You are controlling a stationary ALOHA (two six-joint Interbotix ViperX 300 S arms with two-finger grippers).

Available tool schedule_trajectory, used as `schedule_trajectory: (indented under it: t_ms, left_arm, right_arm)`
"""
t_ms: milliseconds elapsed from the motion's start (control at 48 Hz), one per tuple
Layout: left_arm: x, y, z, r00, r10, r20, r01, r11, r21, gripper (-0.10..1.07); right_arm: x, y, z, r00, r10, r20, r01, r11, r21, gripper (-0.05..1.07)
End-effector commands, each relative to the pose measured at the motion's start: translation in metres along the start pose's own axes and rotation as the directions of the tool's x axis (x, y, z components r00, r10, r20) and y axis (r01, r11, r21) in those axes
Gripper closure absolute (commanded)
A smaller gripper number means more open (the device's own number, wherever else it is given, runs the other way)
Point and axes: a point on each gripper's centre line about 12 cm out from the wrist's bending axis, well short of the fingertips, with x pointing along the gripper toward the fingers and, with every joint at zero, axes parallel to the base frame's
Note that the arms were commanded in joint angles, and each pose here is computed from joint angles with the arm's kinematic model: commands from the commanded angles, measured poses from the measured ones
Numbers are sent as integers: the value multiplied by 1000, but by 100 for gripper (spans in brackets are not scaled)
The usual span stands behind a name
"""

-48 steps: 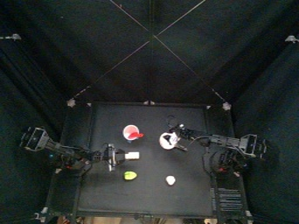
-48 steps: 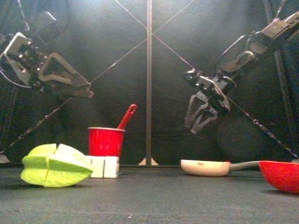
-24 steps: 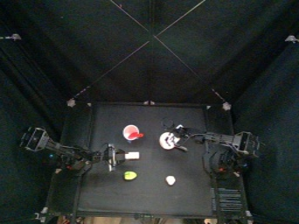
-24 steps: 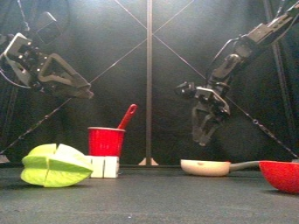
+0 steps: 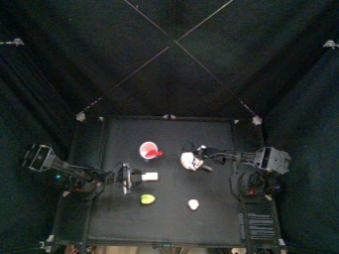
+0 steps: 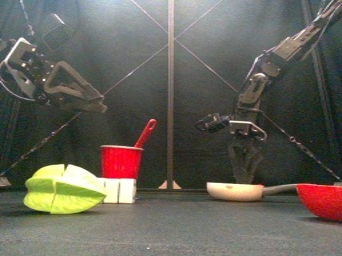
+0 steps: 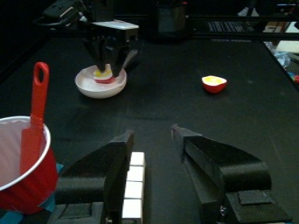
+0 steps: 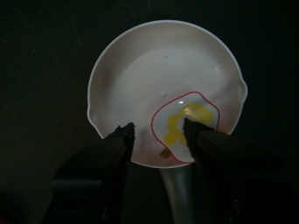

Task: Grab apple half from pan

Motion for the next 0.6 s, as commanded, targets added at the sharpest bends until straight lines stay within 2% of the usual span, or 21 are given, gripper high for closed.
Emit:
schedule_trajectory:
  t_ms: [0, 250, 583]
  left_arm:
    - [4, -2, 9, 1000, 1, 27, -1, 1000, -10, 18]
    - [4, -1, 9, 1000, 3, 27, -3, 1000, -11, 18]
    - [4, -1, 9, 1000, 3, 27, -3, 1000, -11, 18]
  right_arm:
    - [-6, 1, 9, 999, 1, 33, -1, 1000, -6, 18]
    - [-9, -1, 10, 999, -16, 43, 18, 999, -33, 17]
    - [-4, -4, 6, 999, -32, 25, 34, 998, -51, 7]
